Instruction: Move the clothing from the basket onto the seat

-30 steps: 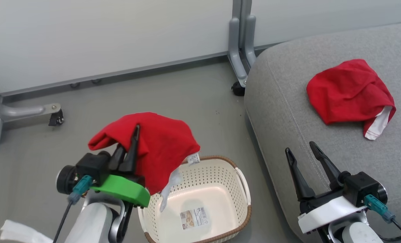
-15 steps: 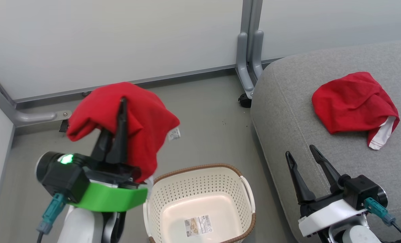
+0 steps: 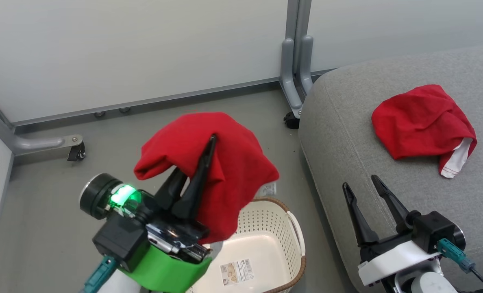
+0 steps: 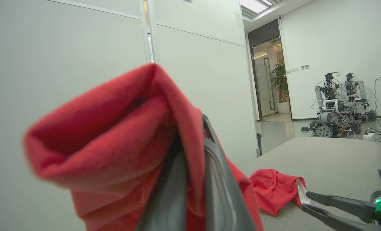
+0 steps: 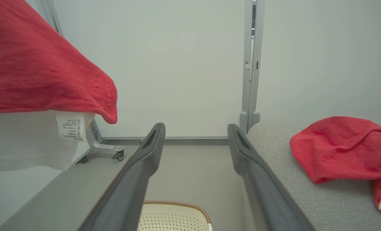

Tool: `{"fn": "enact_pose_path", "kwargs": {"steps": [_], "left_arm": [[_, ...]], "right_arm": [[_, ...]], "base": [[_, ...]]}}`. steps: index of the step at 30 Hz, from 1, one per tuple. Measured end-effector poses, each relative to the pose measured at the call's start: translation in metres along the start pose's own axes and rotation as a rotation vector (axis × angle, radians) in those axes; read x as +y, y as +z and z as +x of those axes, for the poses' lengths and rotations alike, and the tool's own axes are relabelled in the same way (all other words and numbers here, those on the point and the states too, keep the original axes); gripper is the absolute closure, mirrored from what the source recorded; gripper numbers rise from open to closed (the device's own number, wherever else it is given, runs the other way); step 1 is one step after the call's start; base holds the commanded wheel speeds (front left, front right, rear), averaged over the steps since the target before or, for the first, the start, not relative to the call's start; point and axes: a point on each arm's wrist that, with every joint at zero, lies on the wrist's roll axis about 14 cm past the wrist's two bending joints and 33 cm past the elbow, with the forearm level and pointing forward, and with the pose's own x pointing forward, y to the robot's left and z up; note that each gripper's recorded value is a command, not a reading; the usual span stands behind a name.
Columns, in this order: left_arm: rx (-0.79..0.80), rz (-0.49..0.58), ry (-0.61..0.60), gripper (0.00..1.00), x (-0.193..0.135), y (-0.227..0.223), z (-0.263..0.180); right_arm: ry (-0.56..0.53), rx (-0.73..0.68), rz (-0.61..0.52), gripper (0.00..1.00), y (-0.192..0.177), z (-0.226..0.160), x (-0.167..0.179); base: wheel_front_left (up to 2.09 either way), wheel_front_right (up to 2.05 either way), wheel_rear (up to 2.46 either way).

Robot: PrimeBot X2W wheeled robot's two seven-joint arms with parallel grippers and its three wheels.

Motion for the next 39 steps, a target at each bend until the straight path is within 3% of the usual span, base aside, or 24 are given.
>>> {"fn": "enact_pose_path", "kwargs": {"steps": [4, 24, 31, 39], "left_arm": [[0.009, -0.003, -0.065, 1.00, -0.016, -0.002, 0.001], [-0.019, -0.044, -0.037, 1.00, -0.015, 0.002, 0.006], [-0.014, -0.058, -0.034, 1.00, -0.016, 0.000, 0.005], [-0.015, -0.082, -0.046, 1.00, -0.022, 0.000, 0.005]], "right_arm": [[0.000, 0.001, -0.001, 0.00, 0.000, 0.000, -0.001], [0.019, 0.009, -0.008, 0.00, -0.002, 0.000, 0.003], [0.155, 0.022, -0.083, 0.00, -0.003, -0.002, 0.030], [0.401, 0.051, -0.274, 0.00, -0.016, -0.008, 0.079]], "base": [[0.00, 0.00, 0.00], [0.00, 0.00, 0.00], [0.00, 0.00, 0.00], [0.00, 0.00, 0.00]]}}
